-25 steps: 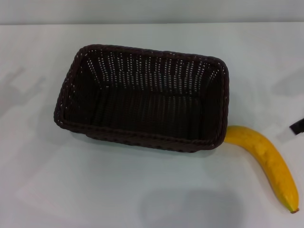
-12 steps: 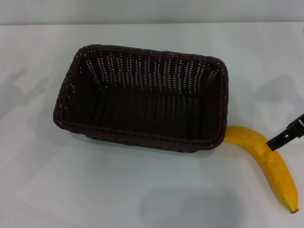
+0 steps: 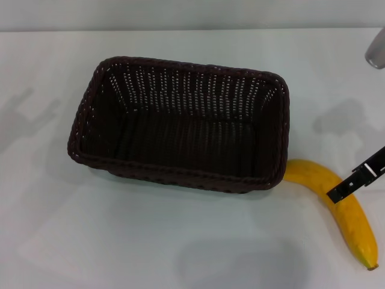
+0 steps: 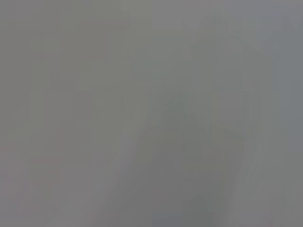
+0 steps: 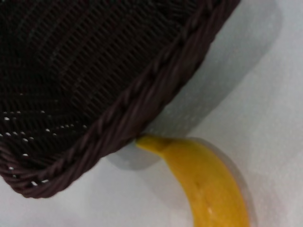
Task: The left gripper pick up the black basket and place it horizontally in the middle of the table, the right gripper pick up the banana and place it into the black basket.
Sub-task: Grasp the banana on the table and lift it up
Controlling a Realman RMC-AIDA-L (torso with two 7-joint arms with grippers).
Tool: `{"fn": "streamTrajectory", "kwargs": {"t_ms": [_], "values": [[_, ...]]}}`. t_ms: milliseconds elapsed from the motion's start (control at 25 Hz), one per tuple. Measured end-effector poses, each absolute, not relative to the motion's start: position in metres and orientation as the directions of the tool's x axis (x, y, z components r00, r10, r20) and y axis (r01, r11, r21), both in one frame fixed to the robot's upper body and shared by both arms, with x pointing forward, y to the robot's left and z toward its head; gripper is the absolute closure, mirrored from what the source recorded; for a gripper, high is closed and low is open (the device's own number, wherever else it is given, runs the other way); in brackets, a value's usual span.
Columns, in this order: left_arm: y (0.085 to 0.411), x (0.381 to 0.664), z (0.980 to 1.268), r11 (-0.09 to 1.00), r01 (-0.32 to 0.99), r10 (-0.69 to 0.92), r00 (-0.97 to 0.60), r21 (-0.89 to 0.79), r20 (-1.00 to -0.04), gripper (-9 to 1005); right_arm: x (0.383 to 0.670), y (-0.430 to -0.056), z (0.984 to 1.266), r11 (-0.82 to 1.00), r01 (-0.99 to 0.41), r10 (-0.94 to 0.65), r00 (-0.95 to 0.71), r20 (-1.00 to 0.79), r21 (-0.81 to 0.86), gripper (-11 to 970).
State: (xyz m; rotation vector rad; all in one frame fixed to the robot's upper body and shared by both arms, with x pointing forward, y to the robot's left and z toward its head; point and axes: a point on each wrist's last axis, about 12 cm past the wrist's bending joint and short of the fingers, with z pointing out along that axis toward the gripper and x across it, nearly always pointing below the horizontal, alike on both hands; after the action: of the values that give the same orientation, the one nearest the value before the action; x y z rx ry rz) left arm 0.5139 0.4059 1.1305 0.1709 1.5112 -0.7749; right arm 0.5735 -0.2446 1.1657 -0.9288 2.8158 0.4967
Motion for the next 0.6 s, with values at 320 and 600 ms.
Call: {"fn": "streamTrajectory", "kwargs": {"t_ms": [320, 600], "values": [[0.405, 0.512, 1.128, 0.758, 0.547, -0.35, -0.12, -0.356, -0.929, 161, 0.57, -0.226, 1.159, 0.735, -0.627, -0.591, -0.779, -0.21, 0.258, 119], [0.406, 0.51, 1.128, 0.758, 0.545, -0.352, -0.123, -0.36, -0.928, 161, 0.569, -0.215, 1.154, 0.737, -0.641, -0.61, -0.767, -0.197, 0.216, 121]]}}
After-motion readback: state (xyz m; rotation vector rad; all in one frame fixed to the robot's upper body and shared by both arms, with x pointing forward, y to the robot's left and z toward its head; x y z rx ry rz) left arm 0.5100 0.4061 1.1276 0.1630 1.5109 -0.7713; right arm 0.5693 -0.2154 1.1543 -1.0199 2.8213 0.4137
